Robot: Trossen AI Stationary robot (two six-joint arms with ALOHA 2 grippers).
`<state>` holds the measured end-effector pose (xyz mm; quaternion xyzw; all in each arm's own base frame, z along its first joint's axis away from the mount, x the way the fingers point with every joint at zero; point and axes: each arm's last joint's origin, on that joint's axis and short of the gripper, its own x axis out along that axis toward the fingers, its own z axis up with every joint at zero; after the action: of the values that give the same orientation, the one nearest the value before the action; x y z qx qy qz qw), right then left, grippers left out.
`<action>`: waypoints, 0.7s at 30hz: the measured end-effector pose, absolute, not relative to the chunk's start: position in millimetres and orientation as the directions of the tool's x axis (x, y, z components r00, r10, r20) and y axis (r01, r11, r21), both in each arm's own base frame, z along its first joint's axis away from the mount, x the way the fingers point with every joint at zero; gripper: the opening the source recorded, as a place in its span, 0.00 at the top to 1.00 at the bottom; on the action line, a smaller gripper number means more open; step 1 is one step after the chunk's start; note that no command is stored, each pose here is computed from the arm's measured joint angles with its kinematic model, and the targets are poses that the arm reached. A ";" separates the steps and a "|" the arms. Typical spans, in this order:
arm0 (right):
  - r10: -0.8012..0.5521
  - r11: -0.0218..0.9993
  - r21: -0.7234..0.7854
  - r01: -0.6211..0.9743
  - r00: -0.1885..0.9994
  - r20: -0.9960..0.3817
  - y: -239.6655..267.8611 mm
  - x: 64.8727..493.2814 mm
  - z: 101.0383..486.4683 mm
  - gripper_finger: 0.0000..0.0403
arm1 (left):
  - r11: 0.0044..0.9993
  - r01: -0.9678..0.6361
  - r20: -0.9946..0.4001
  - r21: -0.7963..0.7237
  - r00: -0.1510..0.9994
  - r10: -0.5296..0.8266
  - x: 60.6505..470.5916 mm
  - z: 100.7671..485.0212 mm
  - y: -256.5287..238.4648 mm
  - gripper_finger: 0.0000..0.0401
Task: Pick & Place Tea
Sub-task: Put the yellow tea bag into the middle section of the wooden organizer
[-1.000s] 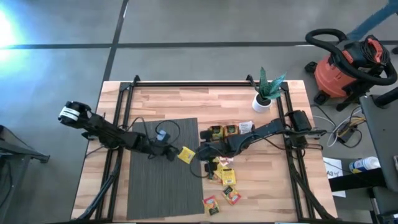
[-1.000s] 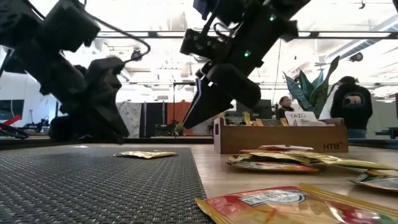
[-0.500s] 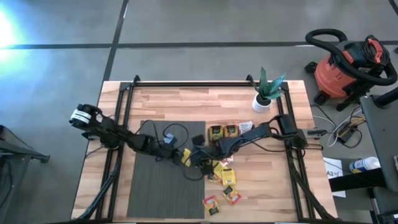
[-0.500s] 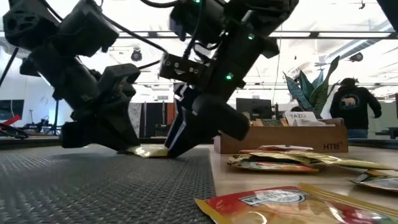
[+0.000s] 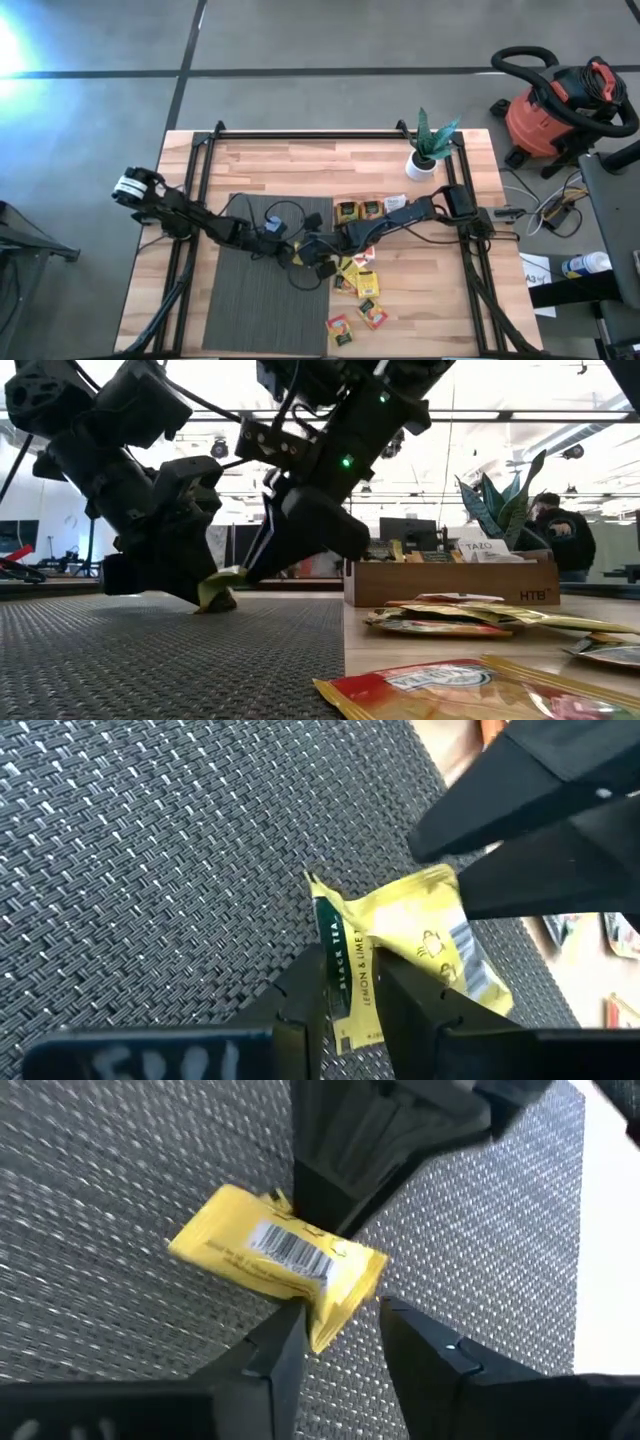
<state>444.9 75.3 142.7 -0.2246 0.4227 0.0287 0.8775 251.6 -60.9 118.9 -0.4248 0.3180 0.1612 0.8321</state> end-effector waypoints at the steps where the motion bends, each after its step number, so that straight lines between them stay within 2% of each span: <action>1: -0.138 0.898 -0.370 -0.239 0.644 -0.752 75.9 445.5 143.9 0.70 | 0.588 -0.536 -0.664 -0.606 0.748 -0.002 251.2 120.1 -60.7 0.79; 8: -0.121 0.902 -0.358 -0.241 0.656 -0.745 76.4 445.6 150.0 0.74 | 0.588 -0.542 -0.668 -0.600 0.744 0.004 248.7 120.1 -59.8 0.79; 14: -0.095 0.906 -0.348 -0.240 0.686 -0.721 79.9 444.7 171.4 0.68 | 0.588 -0.551 -0.678 -0.592 0.735 0.008 246.7 118.5 -59.3 0.79; 21: -0.093 0.898 -0.362 -0.252 0.693 -0.714 80.4 444.6 173.4 0.60 | 0.588 -0.553 -0.679 -0.590 0.734 0.009 246.6 118.4 -59.1 0.79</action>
<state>444.6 80.4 173.4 -0.2219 0.3890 0.0444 0.8930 246.6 -59.1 118.4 -0.4210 0.3231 0.1694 0.8305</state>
